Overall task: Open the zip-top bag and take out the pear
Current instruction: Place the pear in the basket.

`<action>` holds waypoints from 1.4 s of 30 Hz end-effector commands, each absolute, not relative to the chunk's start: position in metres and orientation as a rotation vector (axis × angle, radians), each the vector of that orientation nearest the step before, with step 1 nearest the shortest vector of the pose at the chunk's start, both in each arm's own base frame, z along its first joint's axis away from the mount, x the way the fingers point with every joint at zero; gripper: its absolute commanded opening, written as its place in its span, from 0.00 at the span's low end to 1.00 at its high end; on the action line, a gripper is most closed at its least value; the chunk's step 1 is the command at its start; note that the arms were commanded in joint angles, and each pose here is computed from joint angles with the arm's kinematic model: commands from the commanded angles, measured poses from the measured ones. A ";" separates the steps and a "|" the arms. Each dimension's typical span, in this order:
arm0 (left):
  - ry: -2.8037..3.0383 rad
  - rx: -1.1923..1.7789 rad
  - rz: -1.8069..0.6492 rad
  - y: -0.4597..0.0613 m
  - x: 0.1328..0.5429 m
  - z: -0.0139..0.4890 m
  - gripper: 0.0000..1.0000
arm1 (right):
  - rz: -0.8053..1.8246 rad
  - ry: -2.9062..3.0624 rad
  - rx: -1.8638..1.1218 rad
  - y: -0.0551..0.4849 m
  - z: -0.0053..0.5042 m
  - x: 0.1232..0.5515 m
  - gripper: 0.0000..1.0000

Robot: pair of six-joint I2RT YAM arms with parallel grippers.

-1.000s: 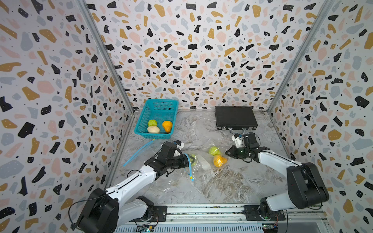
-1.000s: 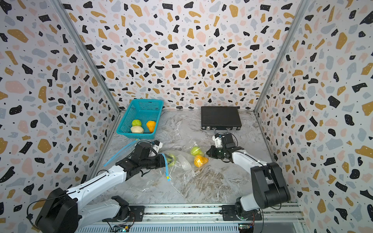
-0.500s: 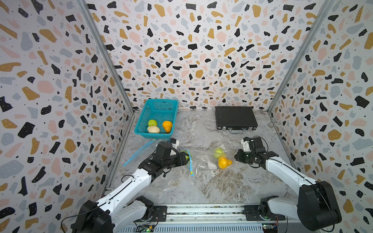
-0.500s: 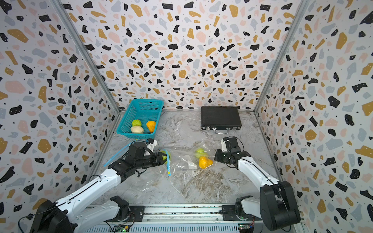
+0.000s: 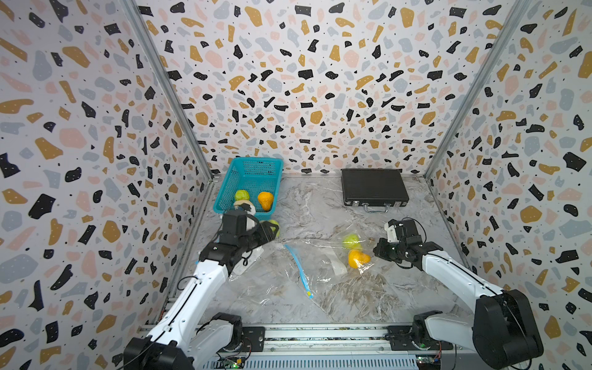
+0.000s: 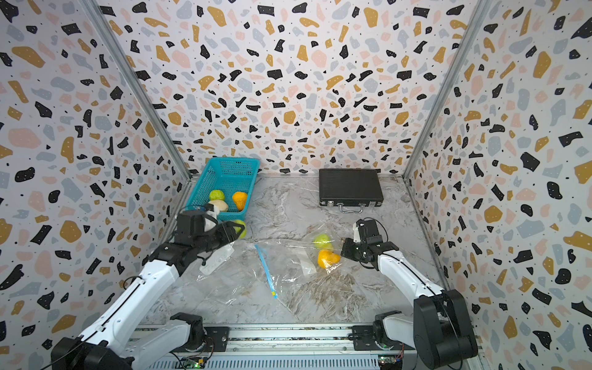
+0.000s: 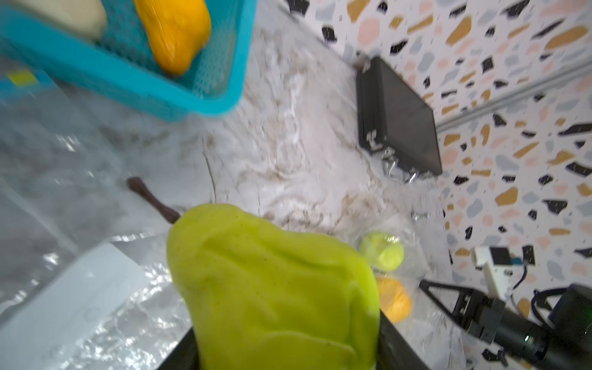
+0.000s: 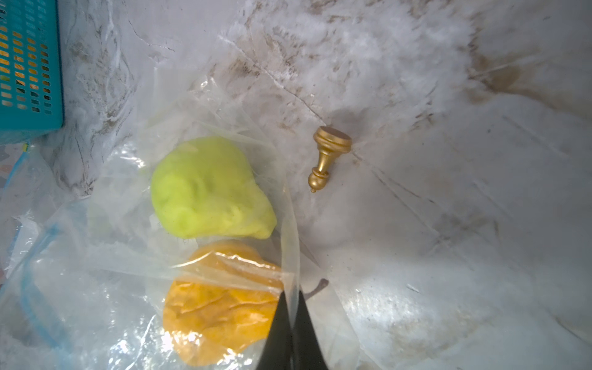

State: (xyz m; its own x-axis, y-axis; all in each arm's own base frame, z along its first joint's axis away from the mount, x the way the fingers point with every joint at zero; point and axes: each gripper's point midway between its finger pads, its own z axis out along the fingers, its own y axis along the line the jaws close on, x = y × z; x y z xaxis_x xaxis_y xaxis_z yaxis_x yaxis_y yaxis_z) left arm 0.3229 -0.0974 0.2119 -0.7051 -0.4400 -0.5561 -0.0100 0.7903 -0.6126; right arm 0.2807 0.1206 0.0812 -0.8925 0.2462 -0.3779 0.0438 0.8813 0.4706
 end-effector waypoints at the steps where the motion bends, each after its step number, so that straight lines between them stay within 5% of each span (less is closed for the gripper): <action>1: 2.186 -0.316 -0.723 -0.072 0.359 0.239 0.33 | 0.673 2.639 0.225 0.123 0.079 0.276 0.00; 11: 2.222 -0.335 -0.624 -0.023 0.492 0.222 0.35 | 0.706 2.663 0.230 0.129 0.075 0.279 0.00; 15: 2.331 -0.350 -0.672 -0.026 0.529 0.181 0.47 | 0.749 2.659 0.237 0.134 0.077 0.281 0.00; 18: 2.350 -0.356 -0.681 -0.026 0.539 0.170 0.74 | 0.753 2.658 0.234 0.135 0.079 0.282 0.00; 23: 2.275 -0.341 -0.667 -0.027 0.510 0.218 0.88 | 0.757 2.652 0.228 0.135 0.082 0.282 0.00; 30: 2.206 -0.331 -0.777 -0.060 0.380 0.256 0.93 | 0.772 2.640 0.219 0.137 0.090 0.281 0.00; 34: 2.260 -0.352 -0.875 -0.082 0.298 0.223 0.81 | 0.790 2.641 0.218 0.138 0.093 0.279 0.00; 39: 2.337 -0.395 -1.008 -0.106 0.220 0.182 0.35 | 0.791 2.636 0.212 0.138 0.096 0.278 0.00; 42: 2.434 -0.367 -1.054 -0.124 0.191 0.157 0.22 | 0.785 2.639 0.217 0.137 0.095 0.278 0.00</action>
State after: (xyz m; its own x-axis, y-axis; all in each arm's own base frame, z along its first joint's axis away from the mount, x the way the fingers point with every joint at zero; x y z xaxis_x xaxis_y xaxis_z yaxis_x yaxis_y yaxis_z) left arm 0.2134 -0.1104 0.1693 -0.8144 -0.4289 -0.3909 -0.0244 0.6983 -0.7154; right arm 0.2722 0.1359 0.0782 -0.9270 0.2424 -0.2861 0.0530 0.8399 0.5401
